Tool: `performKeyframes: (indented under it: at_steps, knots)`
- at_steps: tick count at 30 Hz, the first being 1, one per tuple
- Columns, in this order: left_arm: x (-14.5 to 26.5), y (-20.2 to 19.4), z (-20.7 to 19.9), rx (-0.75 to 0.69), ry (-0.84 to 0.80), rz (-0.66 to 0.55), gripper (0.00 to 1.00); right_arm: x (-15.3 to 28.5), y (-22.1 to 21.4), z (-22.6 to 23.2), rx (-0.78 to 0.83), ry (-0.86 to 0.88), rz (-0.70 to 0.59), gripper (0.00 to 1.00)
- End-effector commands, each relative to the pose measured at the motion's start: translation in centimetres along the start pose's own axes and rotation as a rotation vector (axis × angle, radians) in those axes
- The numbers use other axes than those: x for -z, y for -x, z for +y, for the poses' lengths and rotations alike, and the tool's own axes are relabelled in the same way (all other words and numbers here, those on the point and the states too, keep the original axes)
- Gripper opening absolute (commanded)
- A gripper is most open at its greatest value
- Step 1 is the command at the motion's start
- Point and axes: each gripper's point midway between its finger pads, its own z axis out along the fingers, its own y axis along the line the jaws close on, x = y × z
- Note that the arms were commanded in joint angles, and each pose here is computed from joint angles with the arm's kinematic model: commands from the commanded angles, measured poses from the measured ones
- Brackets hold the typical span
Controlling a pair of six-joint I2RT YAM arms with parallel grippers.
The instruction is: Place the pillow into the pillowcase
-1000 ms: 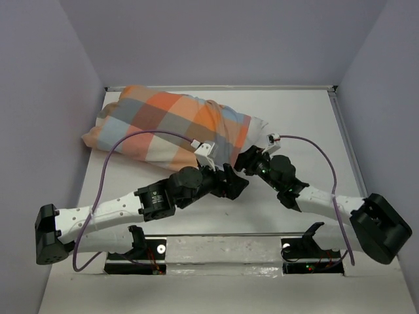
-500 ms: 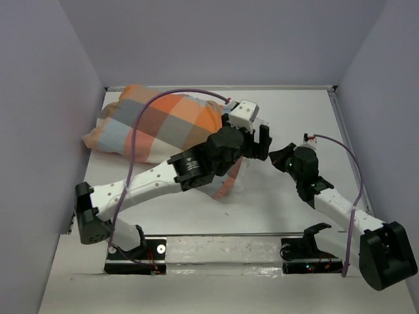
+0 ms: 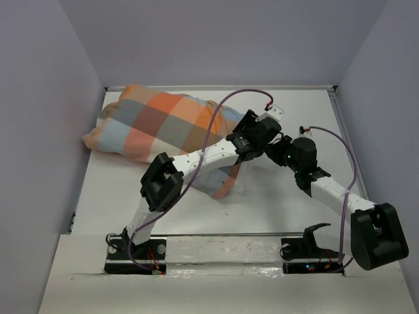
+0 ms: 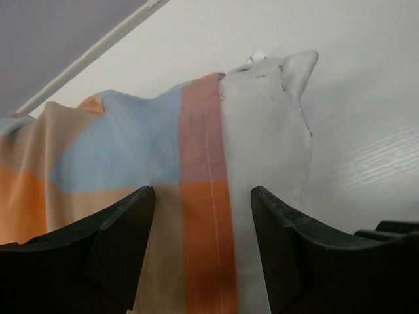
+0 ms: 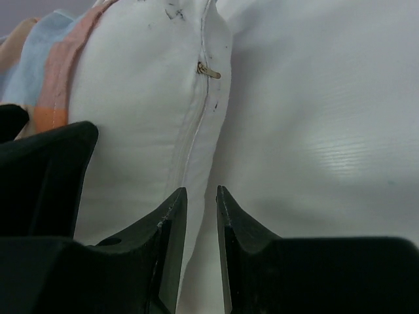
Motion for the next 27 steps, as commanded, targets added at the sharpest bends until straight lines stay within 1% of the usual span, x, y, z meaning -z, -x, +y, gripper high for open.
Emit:
performKeyframes:
  at_steps: [1,2,4,5,6,7,8,10,11,13,14,15,16,17,18,19,20,21,22,23,24,25,26,27]
  knots:
    - [-0.8,3.7,3.8,-0.018,0.134,-0.060,0.72,-0.6,2.4,3.1,0.007,0.117,-0.035,0.31]
    - [-1.1,3.7,3.9,-0.020,0.147,-0.059,0.70,-0.7,2.5,3.3,0.009,0.126,-0.038,0.31]
    - [-1.4,3.4,4.2,-0.034,0.175,-0.059,0.65,-0.9,2.3,3.4,0.006,0.133,-0.029,0.32]
    - [-1.5,3.9,4.1,-0.018,0.177,-0.081,0.63,-1.2,2.0,3.1,0.008,0.129,-0.019,0.33]
    - [-1.5,4.1,4.2,-0.010,0.178,-0.092,0.55,-1.5,1.9,3.2,0.014,0.132,-0.014,0.41]
    - [-1.5,4.1,4.3,-0.007,0.189,-0.097,0.51,-1.8,1.7,3.0,0.016,0.131,-0.002,0.47]
    - [-1.5,4.6,4.5,0.007,0.197,-0.113,0.42,-2.3,1.1,2.9,0.020,0.138,0.024,0.58]
    - [-1.6,4.9,4.4,0.014,0.195,-0.127,0.31,-2.8,1.0,3.3,0.024,0.165,0.030,0.66]
    - [-1.7,5.2,4.6,0.019,0.200,-0.134,0.19,-3.4,0.5,3.3,0.027,0.179,0.053,0.70]
    - [-1.4,6.0,4.6,0.041,0.189,-0.151,0.08,-4.1,0.8,4.4,0.041,0.223,0.070,0.72]
    - [-1.2,6.4,4.5,0.057,0.173,-0.161,0.04,-4.4,0.2,4.4,0.044,0.235,0.091,0.72]
    - [-0.9,7.0,4.3,0.098,0.146,-0.180,0.00,-4.9,0.0,5.2,0.054,0.288,0.108,0.73]
    - [-0.6,7.5,4.2,0.122,0.118,-0.193,0.00,-5.2,-0.1,5.5,0.056,0.312,0.116,0.73]
    - [0.2,8.7,3.7,0.151,0.057,-0.220,0.00,-5.3,0.1,6.8,0.068,0.375,0.122,0.73]
    - [0.7,9.4,3.5,0.201,0.018,-0.236,0.00,-5.5,-0.2,7.2,0.062,0.407,0.142,0.73]
    - [1.6,10.4,2.8,0.227,-0.059,-0.261,0.00,-5.9,-1.7,7.1,0.050,0.446,0.210,0.73]
    - [2.1,10.9,2.2,0.250,-0.107,-0.271,0.00,-6.0,-2.1,7.4,0.042,0.484,0.227,0.72]
    - [2.6,11.3,1.7,0.268,-0.152,-0.281,0.00,-5.6,-1.4,9.0,0.057,0.575,0.193,0.69]
    - [3.1,11.8,1.1,0.324,-0.201,-0.285,0.00,-5.4,-1.7,9.3,0.012,0.605,0.211,0.58]
    - [4.2,12.7,0.1,0.348,-0.292,-0.307,0.00,-5.3,-1.8,9.6,0.000,0.641,0.210,0.41]
    - [4.9,13.2,-0.6,0.393,-0.354,-0.314,0.00,-5.1,-2.8,10.5,0.009,0.667,0.233,0.32]
    - [5.5,13.6,-1.2,0.390,-0.404,-0.324,0.00,-5.0,-2.7,10.7,0.012,0.677,0.232,0.23]
    - [7.0,14.9,-2.3,0.436,-0.509,-0.353,0.00,-4.5,-3.3,11.9,0.036,0.711,0.233,0.11]
    - [7.9,15.5,-2.8,0.461,-0.559,-0.367,0.00,-4.1,-3.4,12.5,0.047,0.722,0.222,0.07]
